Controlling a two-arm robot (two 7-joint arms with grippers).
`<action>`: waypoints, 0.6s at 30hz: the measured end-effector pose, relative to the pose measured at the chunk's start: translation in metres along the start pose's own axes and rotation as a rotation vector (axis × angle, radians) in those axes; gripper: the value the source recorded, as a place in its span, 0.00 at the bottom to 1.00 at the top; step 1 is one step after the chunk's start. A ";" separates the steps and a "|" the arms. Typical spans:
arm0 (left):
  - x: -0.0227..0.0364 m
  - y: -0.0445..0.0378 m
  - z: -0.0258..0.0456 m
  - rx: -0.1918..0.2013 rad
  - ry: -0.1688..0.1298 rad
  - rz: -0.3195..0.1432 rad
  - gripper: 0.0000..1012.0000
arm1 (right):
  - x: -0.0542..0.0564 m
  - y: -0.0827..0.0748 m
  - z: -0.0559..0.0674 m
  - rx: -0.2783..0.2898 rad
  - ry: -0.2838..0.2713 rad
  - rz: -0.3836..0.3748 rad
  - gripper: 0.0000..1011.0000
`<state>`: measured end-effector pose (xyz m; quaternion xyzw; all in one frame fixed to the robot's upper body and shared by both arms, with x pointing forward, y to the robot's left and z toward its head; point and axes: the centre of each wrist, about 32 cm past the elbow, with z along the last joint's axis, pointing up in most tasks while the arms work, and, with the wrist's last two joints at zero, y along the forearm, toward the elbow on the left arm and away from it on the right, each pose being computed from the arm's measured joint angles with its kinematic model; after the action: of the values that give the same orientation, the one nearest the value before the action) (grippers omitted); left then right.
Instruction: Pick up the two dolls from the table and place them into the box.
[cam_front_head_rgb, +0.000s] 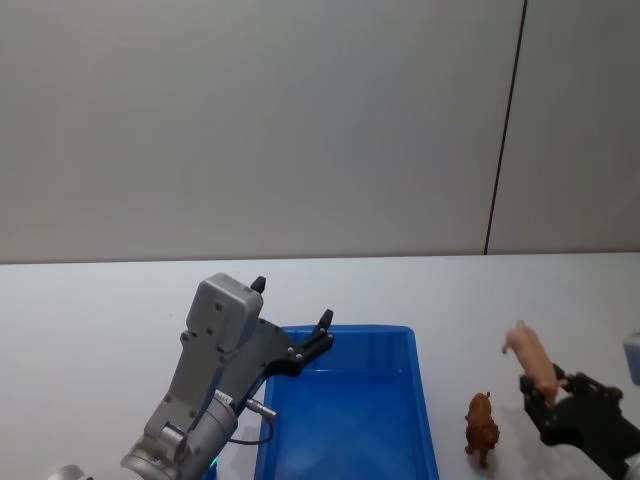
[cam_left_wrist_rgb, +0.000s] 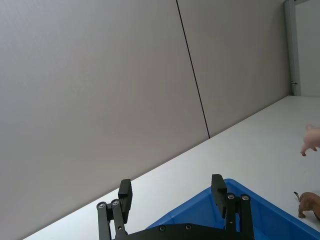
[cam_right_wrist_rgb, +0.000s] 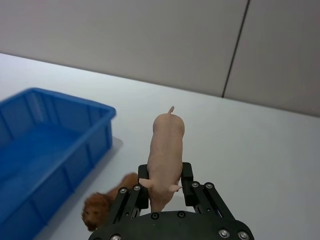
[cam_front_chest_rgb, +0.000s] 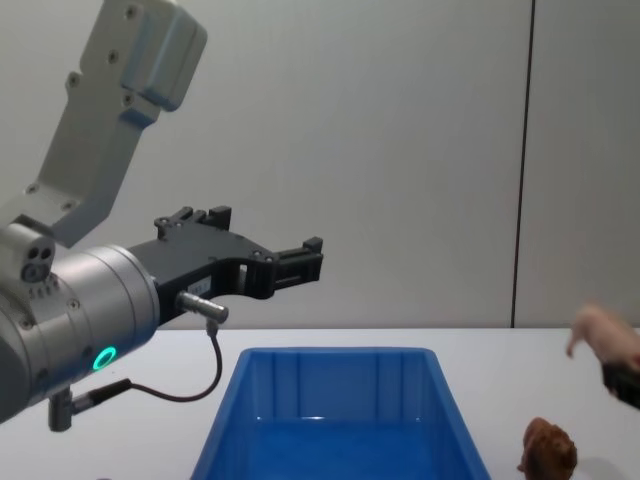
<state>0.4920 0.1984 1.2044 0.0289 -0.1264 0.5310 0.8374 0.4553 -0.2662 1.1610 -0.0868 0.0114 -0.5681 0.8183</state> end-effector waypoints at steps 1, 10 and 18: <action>0.0000 0.0000 0.0000 0.000 0.000 0.000 0.99 | 0.000 0.000 0.001 0.004 -0.002 0.008 0.36; 0.0000 0.0000 0.0000 0.000 0.000 0.000 0.99 | -0.004 0.013 0.031 0.065 -0.022 0.121 0.36; 0.0000 0.0000 0.0000 0.000 0.000 0.000 0.99 | -0.011 0.029 0.051 0.075 -0.026 0.237 0.36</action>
<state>0.4920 0.1984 1.2044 0.0289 -0.1265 0.5310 0.8374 0.4848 -0.2396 1.2058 -0.0617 -0.0104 -0.4662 0.8825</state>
